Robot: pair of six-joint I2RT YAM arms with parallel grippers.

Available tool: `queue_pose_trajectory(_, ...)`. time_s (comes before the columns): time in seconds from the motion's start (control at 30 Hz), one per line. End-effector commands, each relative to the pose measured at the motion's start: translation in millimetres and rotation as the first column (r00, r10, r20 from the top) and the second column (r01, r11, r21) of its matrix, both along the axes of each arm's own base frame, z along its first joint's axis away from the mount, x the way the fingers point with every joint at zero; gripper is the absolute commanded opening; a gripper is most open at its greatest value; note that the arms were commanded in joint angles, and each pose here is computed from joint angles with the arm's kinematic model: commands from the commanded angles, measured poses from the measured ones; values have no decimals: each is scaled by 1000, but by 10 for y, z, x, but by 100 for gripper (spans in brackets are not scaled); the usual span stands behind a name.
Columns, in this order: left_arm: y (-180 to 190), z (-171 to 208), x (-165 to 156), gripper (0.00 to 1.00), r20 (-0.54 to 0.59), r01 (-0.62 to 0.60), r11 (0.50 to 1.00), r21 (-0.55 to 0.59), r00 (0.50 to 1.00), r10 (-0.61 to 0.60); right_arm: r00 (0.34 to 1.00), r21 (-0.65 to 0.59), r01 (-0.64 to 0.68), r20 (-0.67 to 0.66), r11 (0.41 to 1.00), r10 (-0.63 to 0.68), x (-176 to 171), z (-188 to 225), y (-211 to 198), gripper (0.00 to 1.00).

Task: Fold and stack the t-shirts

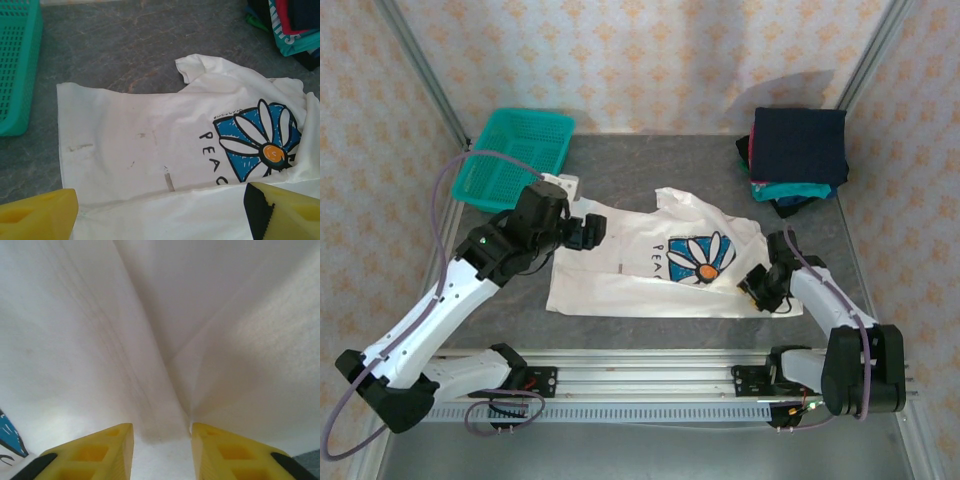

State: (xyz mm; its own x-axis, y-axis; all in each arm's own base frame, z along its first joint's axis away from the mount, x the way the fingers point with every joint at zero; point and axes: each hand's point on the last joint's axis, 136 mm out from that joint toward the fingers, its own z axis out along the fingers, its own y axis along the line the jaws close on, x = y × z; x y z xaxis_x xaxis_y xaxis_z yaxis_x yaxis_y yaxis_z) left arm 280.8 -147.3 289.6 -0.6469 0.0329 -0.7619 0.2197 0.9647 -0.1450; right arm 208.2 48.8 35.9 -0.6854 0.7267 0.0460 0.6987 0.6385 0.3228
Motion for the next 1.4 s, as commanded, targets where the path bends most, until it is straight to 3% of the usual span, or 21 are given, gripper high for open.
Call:
queue_pose_trajectory(0.0,117,75,-63,87,30,-14,999,49,999,13,1000,-39,-3,16,999,4,115,8,-52,31)
queue_pose_trajectory(0.23,204,115,-110,88,53,-29,997,66,998,25,1000,-33,-10,0,999,10,148,-35,-40,27)
queue_pose_trajectory(0.47,286,84,-145,88,57,-50,995,87,997,45,999,-22,-14,36,1000,15,246,58,-18,0)
queue_pose_trajectory(0.83,256,-105,-164,90,19,-45,996,79,999,44,979,92,-85,192,992,66,707,545,223,0)
queue_pose_trajectory(1.37,274,-472,-287,93,-66,-64,997,54,996,67,958,101,-234,192,967,212,1328,570,647,0)
